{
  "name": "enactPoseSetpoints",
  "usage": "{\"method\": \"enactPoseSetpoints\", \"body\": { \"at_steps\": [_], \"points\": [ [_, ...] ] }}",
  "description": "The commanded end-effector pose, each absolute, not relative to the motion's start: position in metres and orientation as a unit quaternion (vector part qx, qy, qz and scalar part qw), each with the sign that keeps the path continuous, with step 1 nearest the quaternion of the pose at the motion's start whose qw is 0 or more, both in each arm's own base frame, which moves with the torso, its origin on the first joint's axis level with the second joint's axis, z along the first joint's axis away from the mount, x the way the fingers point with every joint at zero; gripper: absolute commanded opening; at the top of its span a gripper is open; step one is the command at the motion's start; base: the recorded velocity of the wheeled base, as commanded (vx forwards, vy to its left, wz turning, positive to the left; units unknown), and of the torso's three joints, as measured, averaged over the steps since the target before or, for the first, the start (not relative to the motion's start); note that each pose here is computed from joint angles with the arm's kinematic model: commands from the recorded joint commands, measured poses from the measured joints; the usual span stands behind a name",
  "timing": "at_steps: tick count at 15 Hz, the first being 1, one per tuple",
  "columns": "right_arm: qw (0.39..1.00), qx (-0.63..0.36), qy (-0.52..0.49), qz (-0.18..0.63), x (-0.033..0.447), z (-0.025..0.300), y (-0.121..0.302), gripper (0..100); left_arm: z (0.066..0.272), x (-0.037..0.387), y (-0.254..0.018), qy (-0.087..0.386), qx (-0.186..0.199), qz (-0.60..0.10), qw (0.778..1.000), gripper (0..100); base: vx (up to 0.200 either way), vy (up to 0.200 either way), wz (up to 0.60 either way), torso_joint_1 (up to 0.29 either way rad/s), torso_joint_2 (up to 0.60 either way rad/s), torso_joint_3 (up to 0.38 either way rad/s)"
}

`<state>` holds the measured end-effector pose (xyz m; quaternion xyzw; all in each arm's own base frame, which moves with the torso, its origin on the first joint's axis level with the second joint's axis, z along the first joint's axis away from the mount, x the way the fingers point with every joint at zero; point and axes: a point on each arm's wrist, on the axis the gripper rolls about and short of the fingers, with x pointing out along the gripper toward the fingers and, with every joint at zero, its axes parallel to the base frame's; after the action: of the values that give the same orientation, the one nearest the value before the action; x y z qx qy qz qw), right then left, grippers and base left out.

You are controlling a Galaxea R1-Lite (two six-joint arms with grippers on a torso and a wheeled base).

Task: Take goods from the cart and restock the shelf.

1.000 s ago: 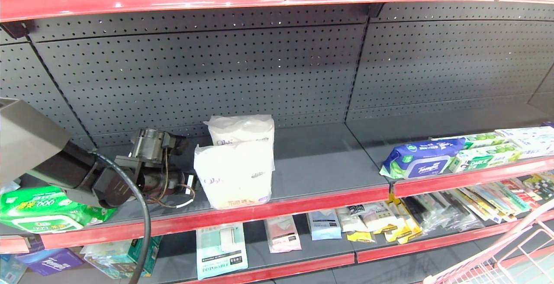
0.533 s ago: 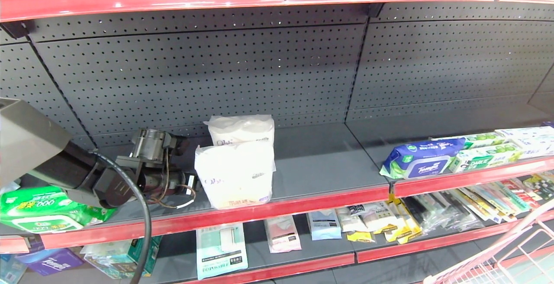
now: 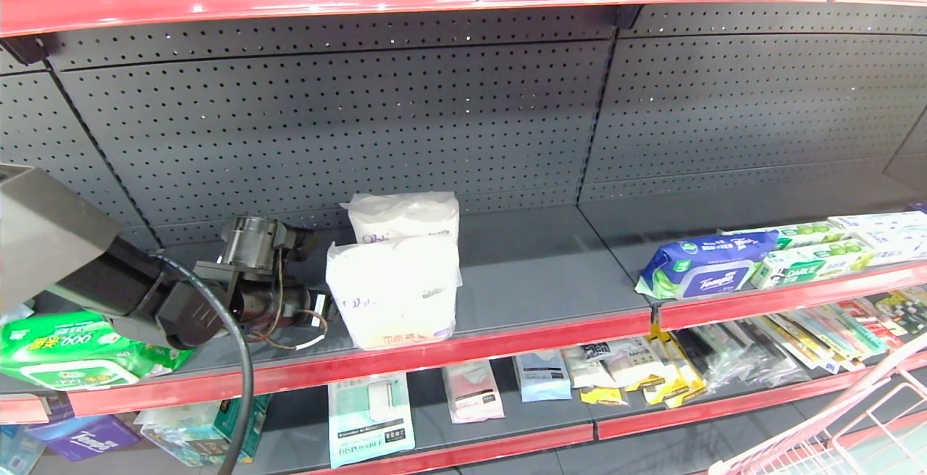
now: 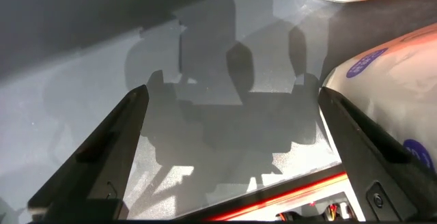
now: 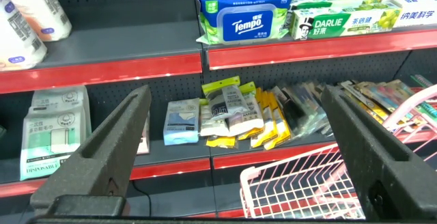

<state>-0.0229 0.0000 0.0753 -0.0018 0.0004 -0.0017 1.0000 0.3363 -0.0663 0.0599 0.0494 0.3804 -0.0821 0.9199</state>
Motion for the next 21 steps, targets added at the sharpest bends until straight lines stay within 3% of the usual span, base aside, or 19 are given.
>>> {"method": "enactPoseSetpoints", "body": {
  "at_steps": [1,5,10,13,17,21],
  "points": [
    [1.0,-0.002,0.001,-0.002,-0.023,0.075,0.0,100,0.067,0.336,-0.062,0.368,0.047,-0.075,0.926,100,0.0,0.0,0.0,0.0,0.0,0.0],
    [1.0,-0.002,0.001,-0.002,-0.023,0.075,0.0,100,0.108,0.325,-0.034,0.314,0.083,-0.059,0.944,100,0.0,0.0,0.0,0.0,0.0,0.0],
    [1.0,-0.002,0.002,-0.002,-0.023,0.075,0.0,100,0.178,0.261,-0.006,0.233,0.066,-0.035,0.97,100,0.0,0.0,0.0,0.0,0.0,0.0],
    [1.0,-0.002,0.001,-0.002,-0.023,0.075,0.0,100,0.206,0.209,0.009,0.198,0.057,-0.011,0.979,100,0.0,0.0,0.0,0.0,0.0,0.0],
    [1.0,-0.002,0.001,-0.002,-0.023,0.075,0.0,100,0.204,0.112,0.019,0.14,0.04,0.003,0.989,100,0.0,0.0,0.0,0.0,0.0,0.0],
    [1.0,-0.002,0.001,-0.002,-0.023,0.075,0.0,100,0.195,0.065,0.013,0.086,0.012,0.023,0.996,100,0.0,0.0,0.0,0.0,0.0,0.0]
  ]
}}
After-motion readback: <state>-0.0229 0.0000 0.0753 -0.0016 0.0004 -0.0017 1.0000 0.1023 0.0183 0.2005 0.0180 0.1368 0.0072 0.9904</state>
